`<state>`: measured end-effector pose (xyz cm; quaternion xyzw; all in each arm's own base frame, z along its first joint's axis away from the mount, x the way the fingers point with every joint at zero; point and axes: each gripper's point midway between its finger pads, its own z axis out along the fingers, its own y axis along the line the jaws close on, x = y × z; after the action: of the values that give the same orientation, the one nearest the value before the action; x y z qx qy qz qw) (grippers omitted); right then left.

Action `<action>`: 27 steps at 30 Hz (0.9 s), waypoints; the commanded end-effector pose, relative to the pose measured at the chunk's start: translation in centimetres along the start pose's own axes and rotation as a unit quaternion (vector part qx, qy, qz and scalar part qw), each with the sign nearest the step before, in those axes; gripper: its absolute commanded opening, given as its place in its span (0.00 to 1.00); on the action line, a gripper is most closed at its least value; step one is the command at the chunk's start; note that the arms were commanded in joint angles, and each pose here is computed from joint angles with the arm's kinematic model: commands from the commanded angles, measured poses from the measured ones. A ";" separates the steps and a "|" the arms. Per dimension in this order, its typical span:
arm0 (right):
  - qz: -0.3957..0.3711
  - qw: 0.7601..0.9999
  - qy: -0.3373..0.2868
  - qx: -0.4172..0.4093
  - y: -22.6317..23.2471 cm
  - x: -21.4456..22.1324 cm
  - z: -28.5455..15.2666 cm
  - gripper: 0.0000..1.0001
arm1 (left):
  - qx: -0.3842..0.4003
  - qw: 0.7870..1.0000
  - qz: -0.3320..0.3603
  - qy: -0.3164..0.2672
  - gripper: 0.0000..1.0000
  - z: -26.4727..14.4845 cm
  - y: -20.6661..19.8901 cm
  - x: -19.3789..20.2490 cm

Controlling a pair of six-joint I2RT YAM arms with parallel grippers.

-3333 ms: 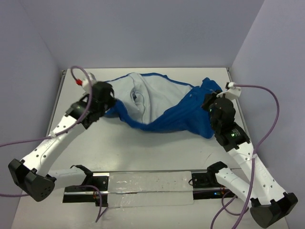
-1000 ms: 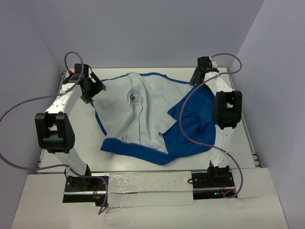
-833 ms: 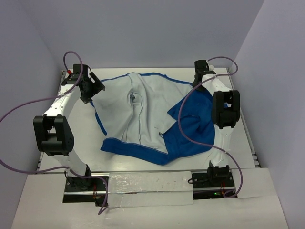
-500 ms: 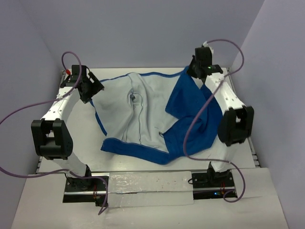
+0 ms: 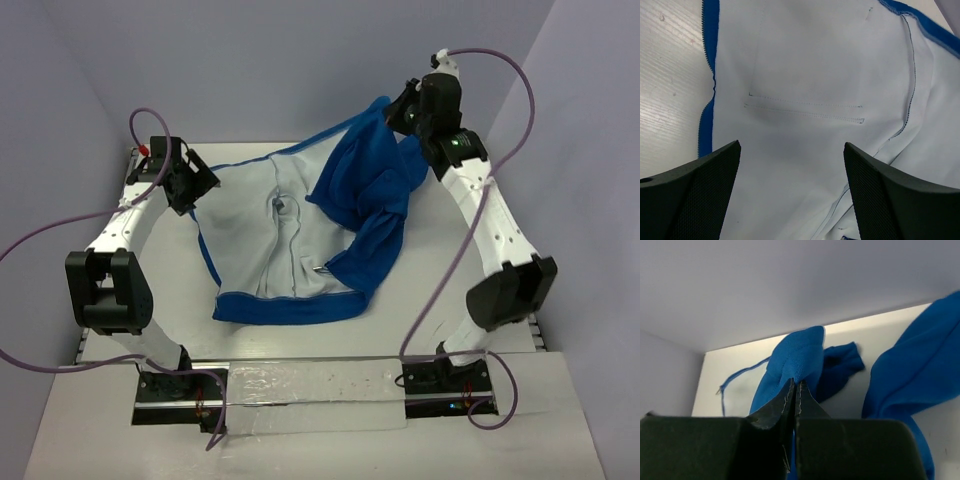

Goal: Zip up the jacket

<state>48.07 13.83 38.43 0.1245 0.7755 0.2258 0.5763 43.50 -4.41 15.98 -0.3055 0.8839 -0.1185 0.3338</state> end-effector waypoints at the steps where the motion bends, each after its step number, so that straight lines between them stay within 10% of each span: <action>1: -0.001 0.996 -0.002 0.091 -5.7 0.4 7.6 0.41 | 0.036 0.999 -0.006 -0.011 0.90 -0.8 -1.7 -0.9; 4: -0.014 0.992 0.049 0.118 -7.3 1.9 11.6 0.81 | 0.030 1.000 -0.001 -0.009 0.90 -0.8 -1.6 -1.0; 9: -0.053 0.987 0.088 0.121 -6.9 5.1 10.7 0.98 | 0.007 1.000 0.002 -0.013 0.92 -0.9 -0.7 -1.0; 17: -0.245 0.953 0.151 0.091 0.5 14.6 7.3 0.96 | 0.010 0.999 -0.022 0.034 0.93 0.5 0.6 2.6; 27: -0.213 0.937 0.275 0.042 0.9 25.2 9.0 0.79 | 0.005 1.000 -0.010 0.021 0.93 -1.1 0.8 2.0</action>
<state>48.07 29.04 19.24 -0.0993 0.9007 0.0883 0.4137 40.96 -5.00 12.27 -0.3179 0.8977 -0.1200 0.2803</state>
